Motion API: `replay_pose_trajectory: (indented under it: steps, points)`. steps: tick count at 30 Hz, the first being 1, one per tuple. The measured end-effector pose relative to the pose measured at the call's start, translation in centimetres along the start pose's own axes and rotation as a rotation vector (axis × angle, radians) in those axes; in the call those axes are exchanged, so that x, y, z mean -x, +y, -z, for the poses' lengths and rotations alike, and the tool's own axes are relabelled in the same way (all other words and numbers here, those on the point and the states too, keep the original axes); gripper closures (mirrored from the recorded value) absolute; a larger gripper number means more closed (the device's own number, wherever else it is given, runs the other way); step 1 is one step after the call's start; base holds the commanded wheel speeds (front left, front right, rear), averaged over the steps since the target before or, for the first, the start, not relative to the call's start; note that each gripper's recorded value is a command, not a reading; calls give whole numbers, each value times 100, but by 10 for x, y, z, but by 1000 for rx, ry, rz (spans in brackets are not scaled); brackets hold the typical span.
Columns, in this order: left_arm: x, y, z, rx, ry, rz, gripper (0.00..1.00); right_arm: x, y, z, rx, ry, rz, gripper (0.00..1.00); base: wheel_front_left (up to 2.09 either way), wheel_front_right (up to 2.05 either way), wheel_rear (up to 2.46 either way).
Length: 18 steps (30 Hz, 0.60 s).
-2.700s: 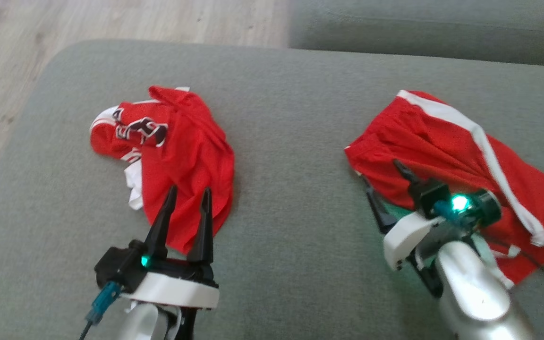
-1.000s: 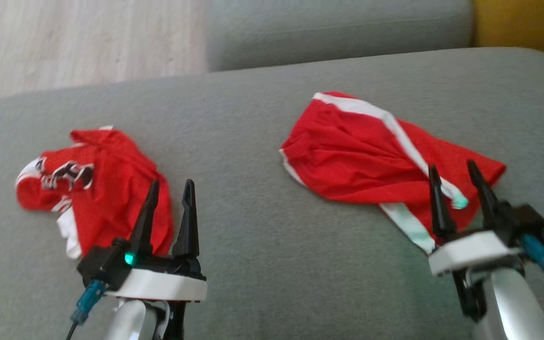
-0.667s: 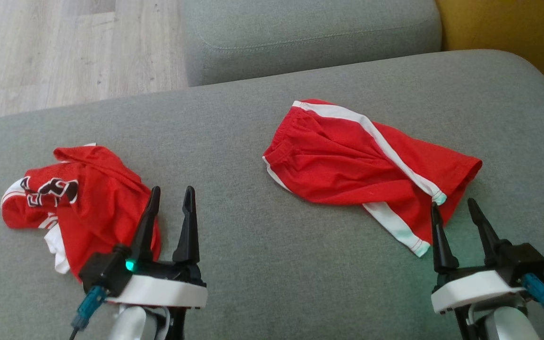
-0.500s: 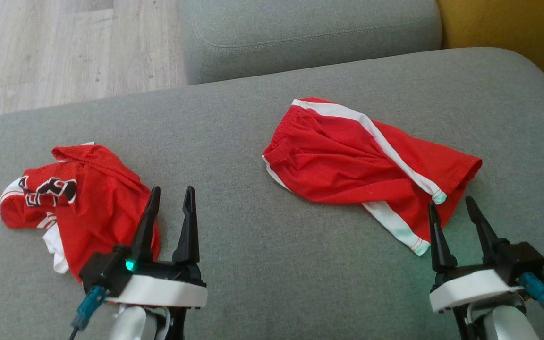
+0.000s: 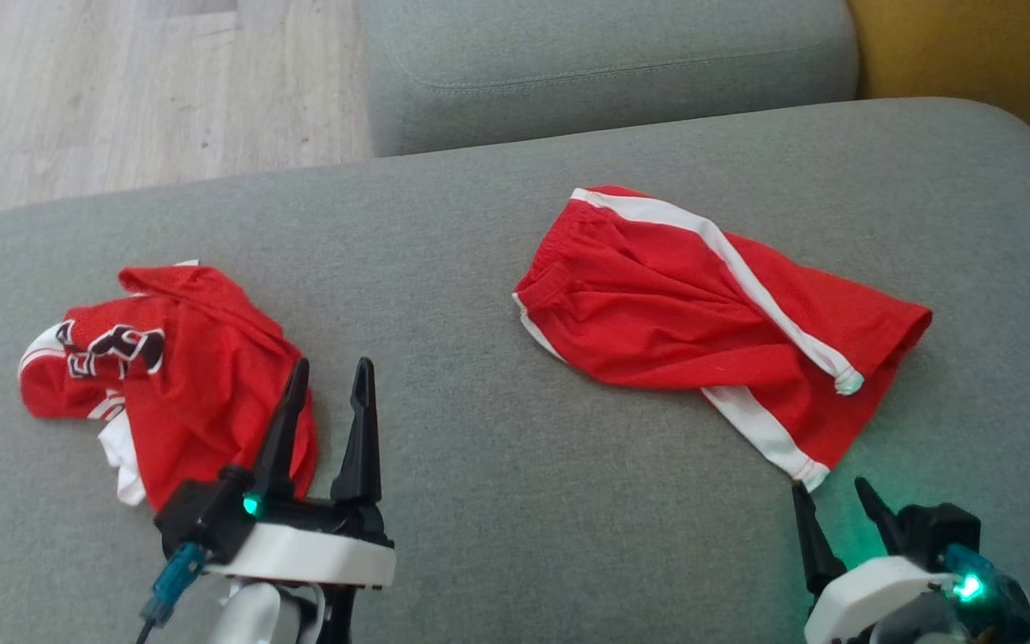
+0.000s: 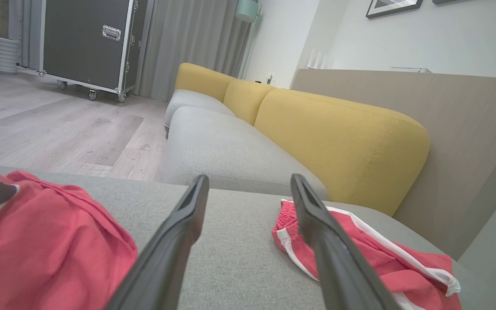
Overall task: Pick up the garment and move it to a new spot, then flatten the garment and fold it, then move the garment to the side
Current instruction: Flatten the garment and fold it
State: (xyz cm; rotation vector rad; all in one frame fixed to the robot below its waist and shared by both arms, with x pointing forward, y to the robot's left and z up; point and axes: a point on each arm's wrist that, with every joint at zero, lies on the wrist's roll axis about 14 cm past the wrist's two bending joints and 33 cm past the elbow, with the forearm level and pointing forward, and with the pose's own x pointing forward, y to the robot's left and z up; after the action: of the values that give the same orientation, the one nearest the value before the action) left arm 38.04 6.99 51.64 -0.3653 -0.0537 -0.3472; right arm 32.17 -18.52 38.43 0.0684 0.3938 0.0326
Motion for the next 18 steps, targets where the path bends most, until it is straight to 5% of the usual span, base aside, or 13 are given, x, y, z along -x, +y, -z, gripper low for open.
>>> replay_pose_trajectory:
  steps: [18]
  points:
    - [3, 13, 7, 0, 21, -32, 0, -19, 22, 22, -159, 104, -49, 0, 0, 0, 0]
